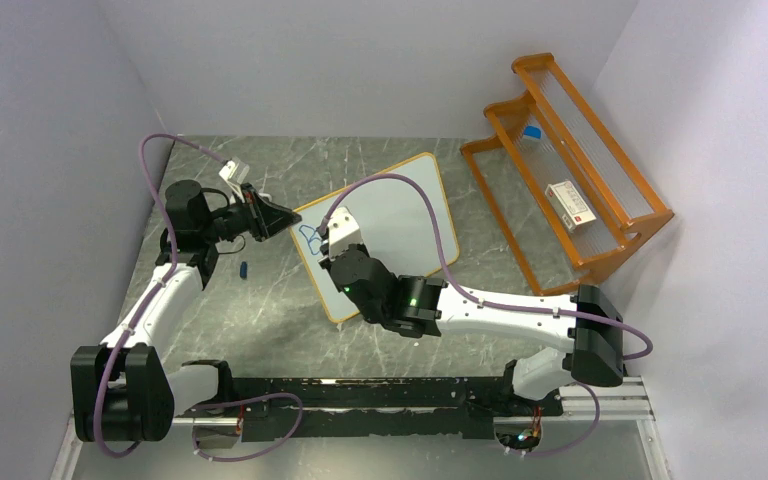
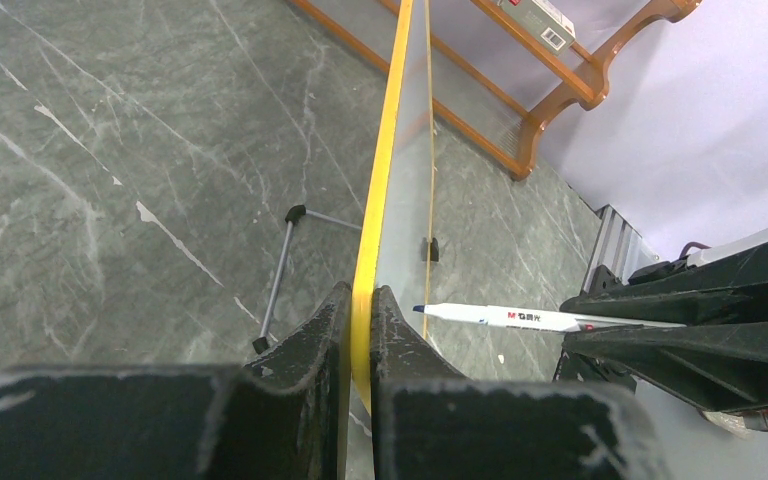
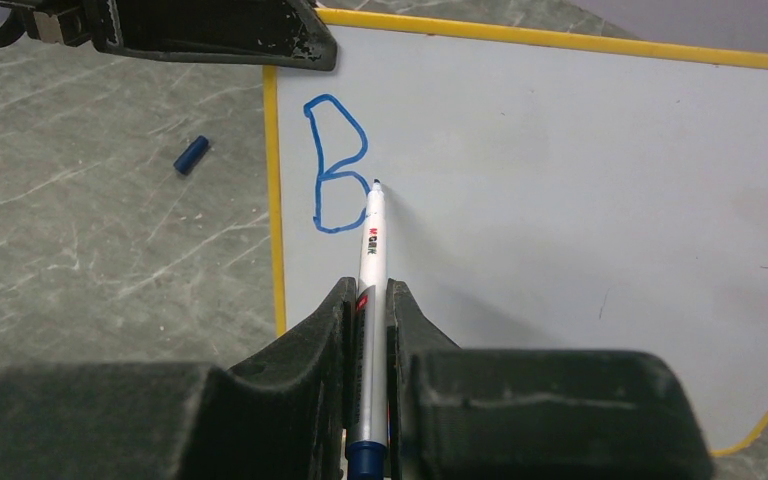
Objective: Write a sentence on the whiteboard
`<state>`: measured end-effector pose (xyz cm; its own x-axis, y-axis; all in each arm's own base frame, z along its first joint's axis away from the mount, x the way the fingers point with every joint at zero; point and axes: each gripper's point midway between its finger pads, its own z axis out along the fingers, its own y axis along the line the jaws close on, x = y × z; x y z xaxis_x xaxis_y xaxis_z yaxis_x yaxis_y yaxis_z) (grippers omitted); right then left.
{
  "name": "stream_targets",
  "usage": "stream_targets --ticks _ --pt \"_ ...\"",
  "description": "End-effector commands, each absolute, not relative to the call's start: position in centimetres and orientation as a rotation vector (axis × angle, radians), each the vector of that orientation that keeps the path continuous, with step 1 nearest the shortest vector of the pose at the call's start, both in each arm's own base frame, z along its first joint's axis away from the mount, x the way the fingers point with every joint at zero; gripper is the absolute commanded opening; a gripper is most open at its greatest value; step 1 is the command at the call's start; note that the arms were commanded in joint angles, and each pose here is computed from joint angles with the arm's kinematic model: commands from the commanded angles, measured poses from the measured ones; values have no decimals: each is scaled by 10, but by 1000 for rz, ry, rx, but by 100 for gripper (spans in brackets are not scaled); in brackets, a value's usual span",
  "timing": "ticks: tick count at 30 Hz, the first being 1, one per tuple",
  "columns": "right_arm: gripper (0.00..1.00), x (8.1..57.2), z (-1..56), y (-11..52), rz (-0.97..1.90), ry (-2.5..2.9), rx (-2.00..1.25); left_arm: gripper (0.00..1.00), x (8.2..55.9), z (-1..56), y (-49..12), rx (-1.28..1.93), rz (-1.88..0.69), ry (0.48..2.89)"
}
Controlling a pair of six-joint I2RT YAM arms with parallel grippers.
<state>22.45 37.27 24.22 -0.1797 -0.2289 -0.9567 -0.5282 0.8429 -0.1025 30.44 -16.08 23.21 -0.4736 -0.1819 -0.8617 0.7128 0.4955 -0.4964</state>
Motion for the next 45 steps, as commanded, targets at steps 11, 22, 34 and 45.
stream_targets --ticks 11,22,34,45 --pt "0 238 248 375 286 1741 -535 5 298 207 -165 442 -1165 1848" --pt "0 239 244 379 281 1747 -549 5 298 207 -165 442 -1165 1848" --pt "0 237 233 371 256 1788 -551 5 299 208 -165 443 -1161 1847" --pt "0 231 222 359 244 1835 -551 5 299 207 -165 442 -1159 1850"
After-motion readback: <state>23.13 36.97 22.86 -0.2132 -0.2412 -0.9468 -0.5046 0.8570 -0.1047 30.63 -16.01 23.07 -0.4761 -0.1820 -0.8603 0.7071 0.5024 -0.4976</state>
